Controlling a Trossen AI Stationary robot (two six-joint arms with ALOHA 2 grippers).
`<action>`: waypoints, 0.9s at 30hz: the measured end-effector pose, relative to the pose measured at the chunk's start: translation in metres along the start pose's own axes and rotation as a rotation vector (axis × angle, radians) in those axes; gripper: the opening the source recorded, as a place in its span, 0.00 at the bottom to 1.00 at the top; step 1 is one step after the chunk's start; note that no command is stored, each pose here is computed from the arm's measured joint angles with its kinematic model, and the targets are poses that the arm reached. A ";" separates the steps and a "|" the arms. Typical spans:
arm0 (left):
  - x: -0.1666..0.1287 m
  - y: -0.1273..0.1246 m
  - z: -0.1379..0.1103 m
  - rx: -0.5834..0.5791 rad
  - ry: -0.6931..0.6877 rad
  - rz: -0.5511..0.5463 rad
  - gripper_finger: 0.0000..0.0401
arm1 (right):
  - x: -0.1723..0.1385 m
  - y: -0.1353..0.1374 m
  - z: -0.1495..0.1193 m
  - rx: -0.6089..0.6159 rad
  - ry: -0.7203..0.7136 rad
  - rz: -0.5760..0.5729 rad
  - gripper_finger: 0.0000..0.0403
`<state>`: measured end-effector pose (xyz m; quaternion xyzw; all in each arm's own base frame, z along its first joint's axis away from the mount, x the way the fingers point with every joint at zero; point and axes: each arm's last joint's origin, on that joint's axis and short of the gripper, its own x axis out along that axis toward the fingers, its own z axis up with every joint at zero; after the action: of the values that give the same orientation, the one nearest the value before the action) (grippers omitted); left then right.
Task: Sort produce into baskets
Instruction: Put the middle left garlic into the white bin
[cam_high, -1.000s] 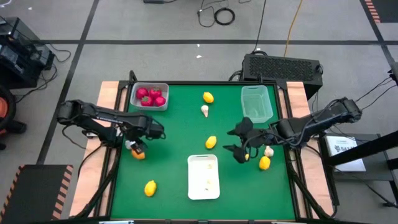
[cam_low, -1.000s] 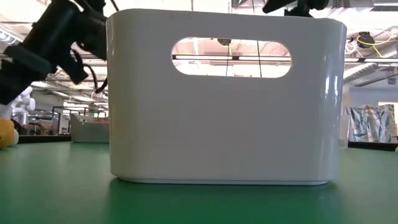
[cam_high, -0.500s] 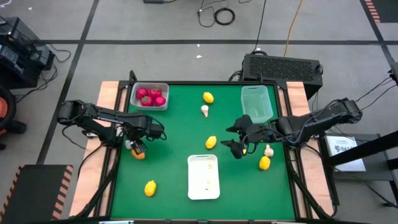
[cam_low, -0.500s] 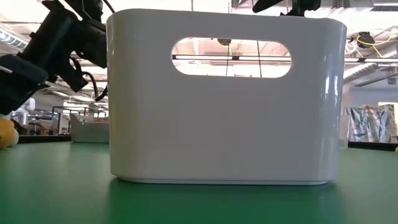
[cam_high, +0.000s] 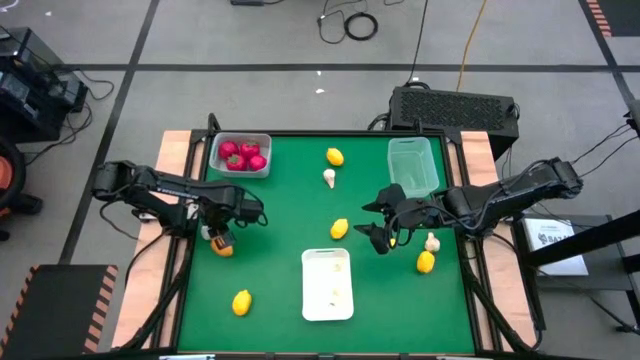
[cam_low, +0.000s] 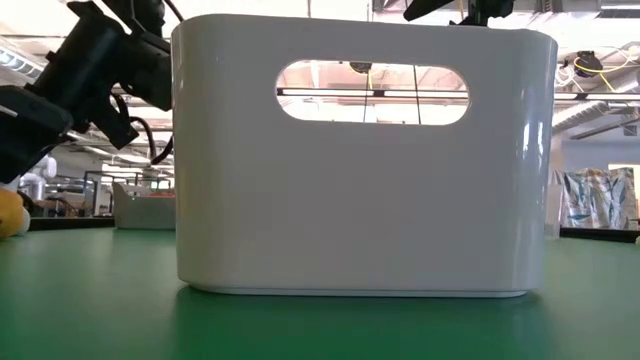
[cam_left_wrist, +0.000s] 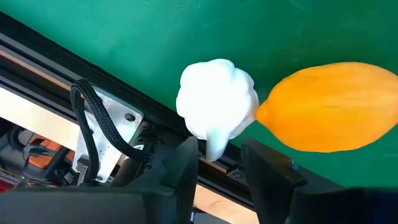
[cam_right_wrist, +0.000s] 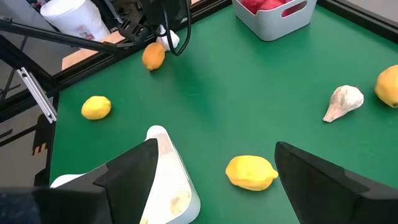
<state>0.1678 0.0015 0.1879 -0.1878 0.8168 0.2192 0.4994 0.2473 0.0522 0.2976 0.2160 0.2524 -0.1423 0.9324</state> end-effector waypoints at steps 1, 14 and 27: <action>0.000 0.000 0.000 -0.002 0.001 0.000 0.31 | 0.000 0.000 0.000 0.000 0.000 0.000 0.78; 0.000 0.003 0.001 0.007 -0.010 0.020 0.02 | 0.000 0.000 0.000 0.000 0.000 0.000 0.78; -0.086 -0.001 -0.007 0.037 -0.342 -0.183 0.03 | 0.000 0.000 0.000 0.008 0.003 0.004 0.78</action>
<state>0.2001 0.0045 0.2683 -0.2121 0.7034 0.1867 0.6523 0.2473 0.0525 0.2975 0.2203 0.2528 -0.1411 0.9315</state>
